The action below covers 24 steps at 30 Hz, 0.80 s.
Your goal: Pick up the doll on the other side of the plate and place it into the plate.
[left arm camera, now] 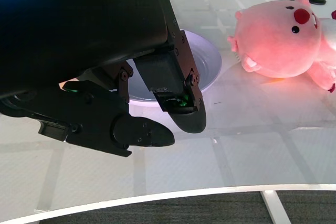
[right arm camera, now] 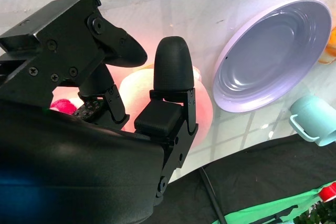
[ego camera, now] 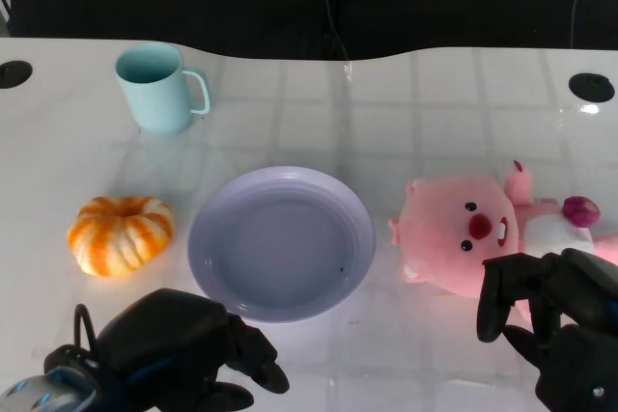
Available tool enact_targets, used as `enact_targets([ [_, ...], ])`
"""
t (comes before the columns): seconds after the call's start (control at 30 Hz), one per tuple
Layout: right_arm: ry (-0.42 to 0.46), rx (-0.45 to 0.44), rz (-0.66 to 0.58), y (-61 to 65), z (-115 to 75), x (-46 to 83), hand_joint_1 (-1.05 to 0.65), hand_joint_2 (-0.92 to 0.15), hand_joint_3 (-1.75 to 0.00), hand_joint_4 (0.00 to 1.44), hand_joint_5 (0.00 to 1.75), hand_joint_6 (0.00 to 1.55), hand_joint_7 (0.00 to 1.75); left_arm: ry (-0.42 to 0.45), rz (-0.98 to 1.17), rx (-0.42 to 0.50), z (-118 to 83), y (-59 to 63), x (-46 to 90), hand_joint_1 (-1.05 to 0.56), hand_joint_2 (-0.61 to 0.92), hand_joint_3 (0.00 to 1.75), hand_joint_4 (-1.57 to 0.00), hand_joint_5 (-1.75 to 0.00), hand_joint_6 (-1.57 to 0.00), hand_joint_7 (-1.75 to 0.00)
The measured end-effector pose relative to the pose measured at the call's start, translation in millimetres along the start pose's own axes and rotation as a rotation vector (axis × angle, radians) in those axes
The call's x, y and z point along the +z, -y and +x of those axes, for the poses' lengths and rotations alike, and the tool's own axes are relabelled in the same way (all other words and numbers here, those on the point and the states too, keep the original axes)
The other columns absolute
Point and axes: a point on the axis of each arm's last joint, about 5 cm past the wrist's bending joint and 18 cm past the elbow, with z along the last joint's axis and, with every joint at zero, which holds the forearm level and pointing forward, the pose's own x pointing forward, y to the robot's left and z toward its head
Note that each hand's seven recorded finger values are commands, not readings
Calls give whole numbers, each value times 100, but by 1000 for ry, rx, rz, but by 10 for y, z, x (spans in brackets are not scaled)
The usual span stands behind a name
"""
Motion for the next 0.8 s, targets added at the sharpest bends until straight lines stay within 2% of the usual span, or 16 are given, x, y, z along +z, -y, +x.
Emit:
enact_targets([
  [0.8,-2,2,-2,0,10,-13,-6,-43,-118,81,173,80,132,-10,-1,-2,1,-6,-4,-24,92,25,-79,-119,-109,0],
])
